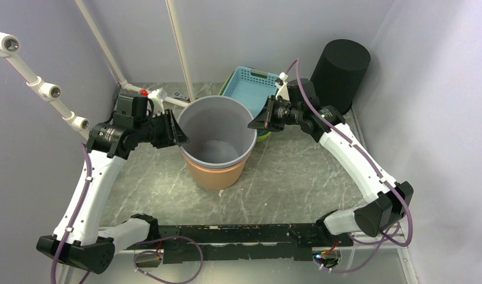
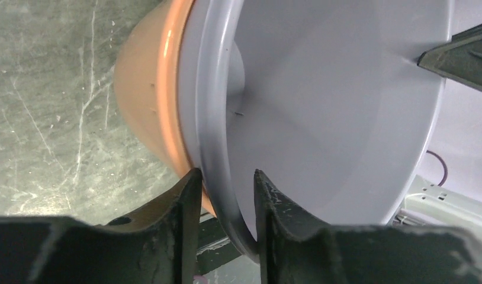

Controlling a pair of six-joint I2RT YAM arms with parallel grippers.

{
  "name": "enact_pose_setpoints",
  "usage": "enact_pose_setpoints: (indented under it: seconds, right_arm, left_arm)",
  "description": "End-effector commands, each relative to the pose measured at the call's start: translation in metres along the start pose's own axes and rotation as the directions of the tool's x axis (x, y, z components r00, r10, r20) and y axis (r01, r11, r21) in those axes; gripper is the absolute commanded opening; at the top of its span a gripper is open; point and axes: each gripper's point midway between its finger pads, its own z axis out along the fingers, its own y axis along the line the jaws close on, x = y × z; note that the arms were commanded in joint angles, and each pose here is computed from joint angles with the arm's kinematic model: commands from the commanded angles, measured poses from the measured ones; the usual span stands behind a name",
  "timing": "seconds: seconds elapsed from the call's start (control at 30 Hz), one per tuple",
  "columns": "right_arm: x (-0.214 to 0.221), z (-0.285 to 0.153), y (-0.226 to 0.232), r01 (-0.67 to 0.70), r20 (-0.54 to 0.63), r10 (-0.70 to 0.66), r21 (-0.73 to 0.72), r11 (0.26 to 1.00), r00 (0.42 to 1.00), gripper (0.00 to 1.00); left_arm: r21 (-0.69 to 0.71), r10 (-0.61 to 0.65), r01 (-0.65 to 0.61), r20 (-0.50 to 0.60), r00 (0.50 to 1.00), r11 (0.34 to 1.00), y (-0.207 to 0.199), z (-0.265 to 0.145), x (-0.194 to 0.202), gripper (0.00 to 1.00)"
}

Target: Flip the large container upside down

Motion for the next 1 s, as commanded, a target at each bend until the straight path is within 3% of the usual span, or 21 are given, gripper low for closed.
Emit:
enact_pose_setpoints:
  seconds: [0.0, 0.27, 0.5, 0.73, 0.97]
  right_arm:
    - [-0.025, -0.036, 0.059, 0.065, 0.105, -0.047, -0.174, 0.983, 0.993, 0.0]
    - [-0.017, -0.034, 0.066, 0.091, 0.08, -0.074, -0.23, 0.969, 0.994, 0.05]
    - [-0.006, -0.027, 0.051, 0.062, 0.058, -0.051, -0.205, 0.977, 0.997, 0.22]
    - [-0.004, -0.028, 0.033, 0.058, 0.088, -0.046, -0.142, 0.988, 0.995, 0.52]
    - [0.007, -0.033, 0.038, 0.009, 0.058, 0.004, -0.222, 0.975, 0.998, 0.55]
  left_arm:
    - [0.06, 0.047, -0.051, 0.076, 0.996, 0.997, -0.018, -0.015, -0.013, 0.32]
    - [0.061, 0.041, -0.046, 0.08, 0.996, 0.997, -0.02, -0.015, -0.017, 0.04]
    - [0.104, 0.008, -0.02, 0.122, 0.992, 0.994, -0.029, -0.02, -0.023, 0.03]
    - [0.087, -0.002, -0.01, 0.133, 0.991, 0.996, -0.026, -0.018, -0.024, 0.03]
    - [0.082, -0.005, -0.006, 0.129, 0.992, 0.997, -0.025, -0.015, -0.025, 0.03]
